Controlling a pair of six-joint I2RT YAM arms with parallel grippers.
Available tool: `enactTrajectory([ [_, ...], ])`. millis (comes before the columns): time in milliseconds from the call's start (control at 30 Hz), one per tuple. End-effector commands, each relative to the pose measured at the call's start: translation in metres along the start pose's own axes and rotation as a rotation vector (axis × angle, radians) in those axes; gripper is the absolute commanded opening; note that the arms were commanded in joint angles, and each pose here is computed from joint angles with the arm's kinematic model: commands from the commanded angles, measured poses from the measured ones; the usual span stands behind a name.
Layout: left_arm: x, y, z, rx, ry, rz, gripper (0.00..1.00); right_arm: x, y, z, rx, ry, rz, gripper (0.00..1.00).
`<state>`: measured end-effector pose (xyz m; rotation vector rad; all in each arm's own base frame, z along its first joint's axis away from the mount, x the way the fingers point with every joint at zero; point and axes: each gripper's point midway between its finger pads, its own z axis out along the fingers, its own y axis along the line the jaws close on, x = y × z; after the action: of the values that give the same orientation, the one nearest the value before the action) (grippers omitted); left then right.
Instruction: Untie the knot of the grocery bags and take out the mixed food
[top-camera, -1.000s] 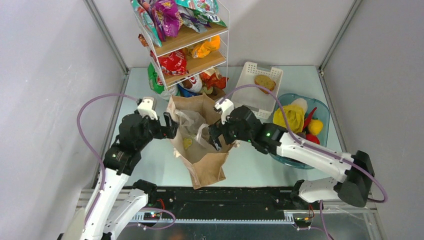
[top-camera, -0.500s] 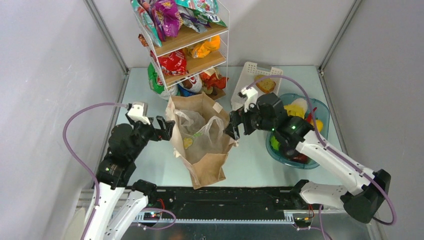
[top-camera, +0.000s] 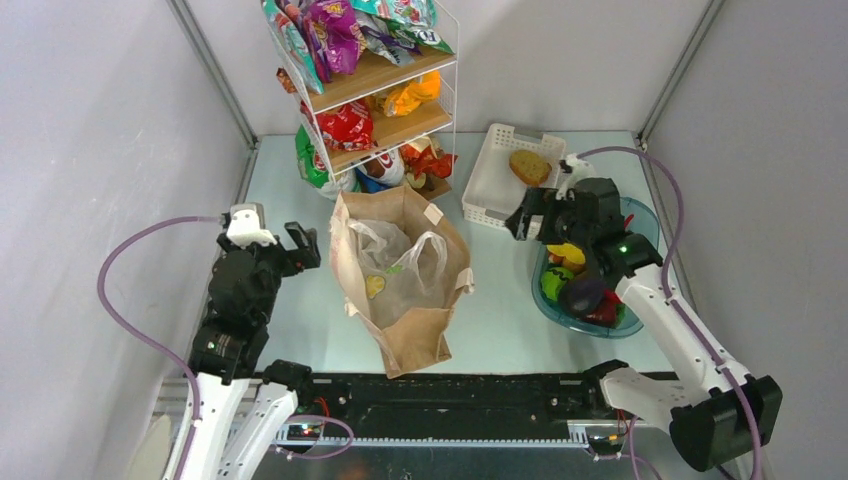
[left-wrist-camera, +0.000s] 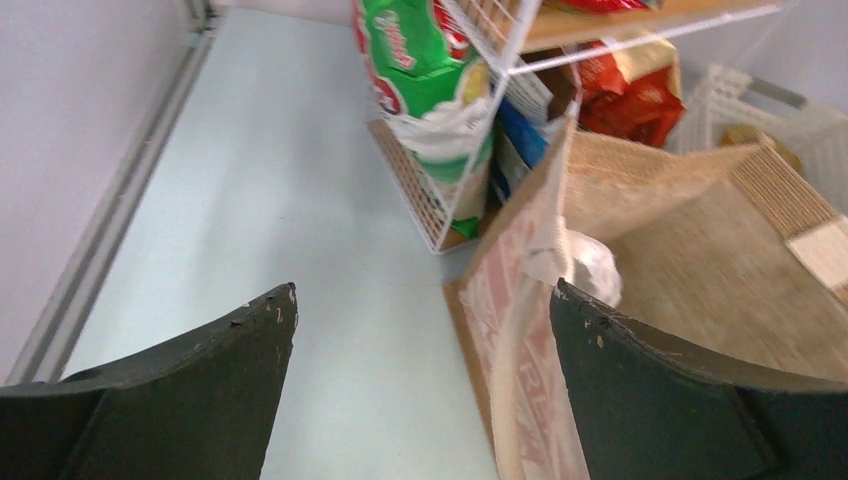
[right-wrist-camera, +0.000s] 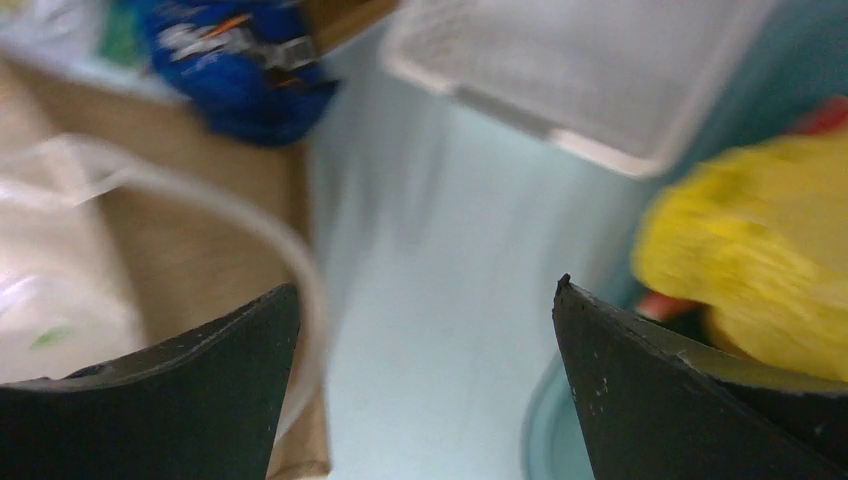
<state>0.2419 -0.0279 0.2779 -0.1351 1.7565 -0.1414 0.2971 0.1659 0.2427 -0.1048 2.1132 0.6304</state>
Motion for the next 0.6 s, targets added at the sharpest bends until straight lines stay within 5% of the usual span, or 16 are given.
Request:
enactTrajectory([
  [0, -0.018, 0.034, -0.006, -0.192, -0.094, -0.058, 1.00, -0.016, -0.075, -0.015, 0.332, -0.146, 0.102, 0.99],
  [200, -0.029, 0.047, -0.017, -0.257, -0.150, -0.079, 1.00, -0.027, -0.133, -0.048, 0.622, -0.329, 0.060, 0.99],
  [567, -0.039, 0.044, -0.031, -0.216, -0.200, -0.051, 1.00, -0.048, -0.123, -0.106, 0.565, -0.681, -0.088, 0.99],
])
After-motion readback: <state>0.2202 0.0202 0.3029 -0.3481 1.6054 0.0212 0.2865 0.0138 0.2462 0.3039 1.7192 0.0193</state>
